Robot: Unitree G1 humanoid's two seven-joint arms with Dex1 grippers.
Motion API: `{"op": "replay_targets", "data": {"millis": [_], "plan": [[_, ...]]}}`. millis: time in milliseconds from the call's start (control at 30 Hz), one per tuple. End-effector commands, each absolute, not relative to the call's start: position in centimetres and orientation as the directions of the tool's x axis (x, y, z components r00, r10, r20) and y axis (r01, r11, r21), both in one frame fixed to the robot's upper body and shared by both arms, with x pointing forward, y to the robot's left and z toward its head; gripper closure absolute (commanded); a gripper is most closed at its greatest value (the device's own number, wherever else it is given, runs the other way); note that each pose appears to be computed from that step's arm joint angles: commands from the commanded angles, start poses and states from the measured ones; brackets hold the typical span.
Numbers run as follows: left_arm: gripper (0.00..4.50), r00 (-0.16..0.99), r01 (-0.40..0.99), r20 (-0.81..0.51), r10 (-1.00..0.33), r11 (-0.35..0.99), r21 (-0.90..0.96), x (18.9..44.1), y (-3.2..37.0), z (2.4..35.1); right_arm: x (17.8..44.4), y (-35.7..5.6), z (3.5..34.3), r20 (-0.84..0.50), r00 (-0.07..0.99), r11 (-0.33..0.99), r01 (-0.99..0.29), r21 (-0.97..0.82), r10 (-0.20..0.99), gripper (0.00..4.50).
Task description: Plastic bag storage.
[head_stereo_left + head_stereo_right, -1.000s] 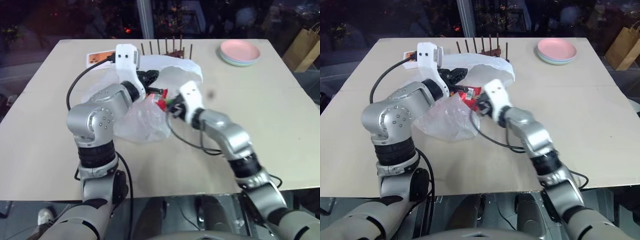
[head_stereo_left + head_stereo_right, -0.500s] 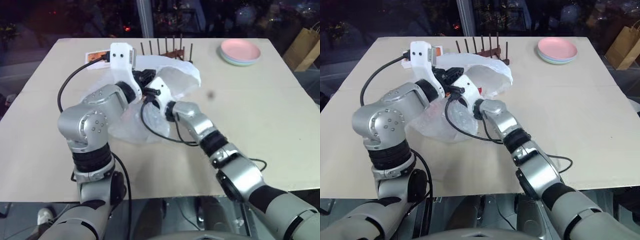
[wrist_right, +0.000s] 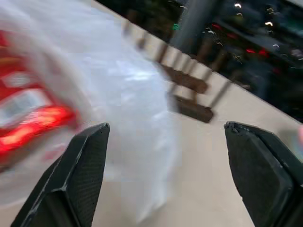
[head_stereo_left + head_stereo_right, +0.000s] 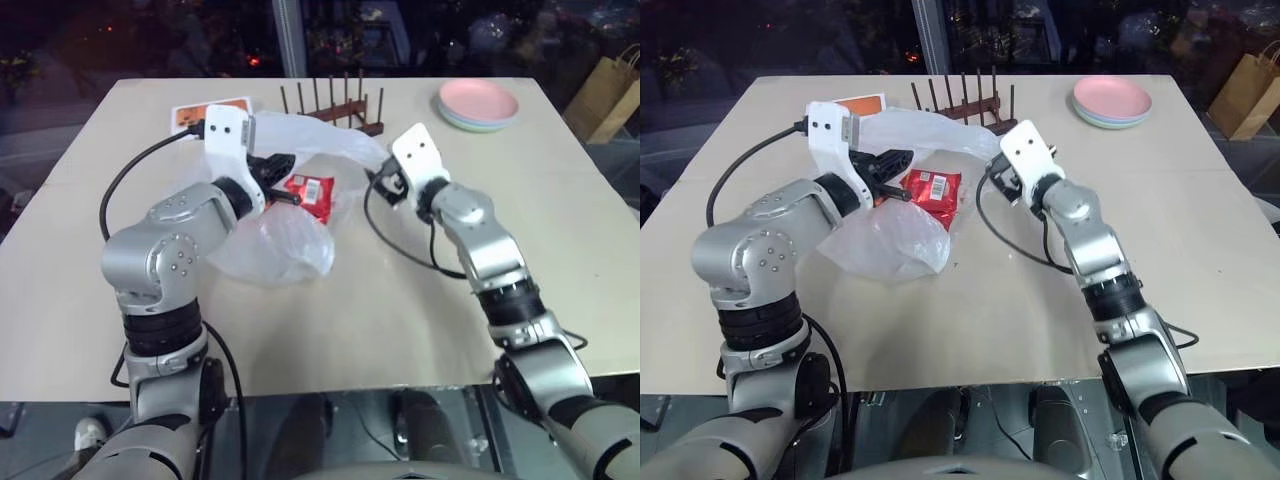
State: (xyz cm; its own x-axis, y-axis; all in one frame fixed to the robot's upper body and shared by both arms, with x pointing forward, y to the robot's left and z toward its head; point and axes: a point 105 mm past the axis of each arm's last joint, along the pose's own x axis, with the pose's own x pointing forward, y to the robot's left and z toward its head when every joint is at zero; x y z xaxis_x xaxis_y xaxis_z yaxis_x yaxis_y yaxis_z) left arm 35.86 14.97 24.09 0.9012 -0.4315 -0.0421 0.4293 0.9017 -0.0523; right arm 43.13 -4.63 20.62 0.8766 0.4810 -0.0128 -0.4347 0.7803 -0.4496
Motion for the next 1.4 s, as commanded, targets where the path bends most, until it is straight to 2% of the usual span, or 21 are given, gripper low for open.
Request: {"op": "replay_targets", "data": {"millis": [33, 67, 167, 300, 333, 367, 433, 467, 500, 600, 700, 800, 933, 1133, 1267, 1400], "plan": [[4.5, 0.895, 0.446, 0.025, -0.446, 0.895, -0.003, 35.3, 15.0, 26.0, 44.9, -3.9, 20.9, -0.011, 0.884, 0.774, -0.415, -0.478, 0.467, 0.59], [4.5, 0.895, 0.445, 0.027, -0.444, 0.896, 0.0, 35.3, 15.0, 26.0, 45.2, -3.8, 20.8, -0.015, 0.882, 0.775, -0.421, -0.471, 0.47, 0.59], [4.5, 0.9, 0.433, 0.033, -0.434, 0.901, 0.037, 35.2, 15.4, 26.3, 45.4, -3.4, 20.7, -0.026, 0.864, 0.757, -0.454, -0.47, 0.502, 1.46], [4.5, 0.856, 0.502, 0.122, -0.503, 0.864, 0.036, 34.5, 15.3, 27.3, 45.3, -3.6, 21.1, -0.007, 0.858, 0.765, -0.463, -0.448, 0.514, 3.31], [4.5, 0.842, 0.525, 0.114, -0.527, 0.85, 0.051, 34.2, 15.4, 27.3, 45.3, -3.7, 21.2, -0.004, 0.858, 0.77, -0.463, -0.439, 0.513, 3.72], [4.5, 0.82, 0.561, 0.103, -0.562, 0.827, 0.047, 33.8, 15.6, 27.3, 45.3, -3.9, 21.3, -0.001, 0.858, 0.772, -0.464, -0.435, 0.514, 4.33], [4.5, 0.744, 0.664, 0.082, -0.663, 0.748, 0.016, 32.1, 16.1, 27.4, 45.1, -4.1, 21.4, -0.001, 0.854, 0.773, -0.472, -0.424, 0.521, 4.42], [3.99, 0.698, 0.715, 0.079, -0.712, 0.699, -0.007, 31.1, 16.2, 27.5, 45.0, -4.2, 21.4, -0.002, 0.852, 0.773, -0.476, -0.42, 0.524, 4.5], [3.77, 0.636, 0.771, 0.066, -0.769, 0.636, -0.029, 29.7, 16.0, 27.5, 45.0, -4.3, 21.4, -0.005, 0.851, 0.775, -0.482, -0.408, 0.526, 4.5], [2.46, 0.481, 0.872, -0.014, -0.877, 0.48, -0.091, 25.8, 15.4, 26.3, 44.8, -4.5, 21.2, -0.014, 0.849, 0.778, -0.49, -0.393, 0.528, 4.5], [2.46, 0.405, 0.892, -0.057, -0.912, 0.408, -0.194, 22.7, 15.8, 24.9, 44.7, -4.7, 20.9, -0.026, 0.85, 0.778, -0.494, -0.389, 0.527, 4.5], [2.46, 0.411, 0.856, -0.046, -0.91, 0.403, -0.325, 21.3, 17.1, 23.8, 44.7, -4.9, 20.8, -0.032, 0.85, 0.777, -0.495, -0.389, 0.526, 4.5], [2.46, 0.428, 0.778, -0.205, -0.88, 0.474, -0.412, 18.3, 17.3, 18.4, 44.6, -4.9, 20.8, -0.039, 0.847, 0.772, -0.5, -0.392, 0.529, 4.5], [2.46, 0.557, 0.705, -0.206, -0.805, 0.589, -0.395, 18.9, 15.4, 14.6, 44.2, -5.0, 20.6, -0.053, 0.842, 0.761, -0.511, -0.399, 0.538, 4.5], [2.46, 0.643, 0.668, -0.16, -0.749, 0.651, -0.36, 21.1, 14.3, 13.7, 44.0, -5.1, 20.6, -0.061, 0.842, 0.757, -0.512, -0.406, 0.536, 4.5], [2.46, 0.719, 0.636, -0.08, -0.69, 0.7, -0.324, 24.7, 12.7, 13.7, 43.8, -5.7, 20.6, -0.077, 0.847, 0.75, -0.505, -0.426, 0.526, 4.5]]}}
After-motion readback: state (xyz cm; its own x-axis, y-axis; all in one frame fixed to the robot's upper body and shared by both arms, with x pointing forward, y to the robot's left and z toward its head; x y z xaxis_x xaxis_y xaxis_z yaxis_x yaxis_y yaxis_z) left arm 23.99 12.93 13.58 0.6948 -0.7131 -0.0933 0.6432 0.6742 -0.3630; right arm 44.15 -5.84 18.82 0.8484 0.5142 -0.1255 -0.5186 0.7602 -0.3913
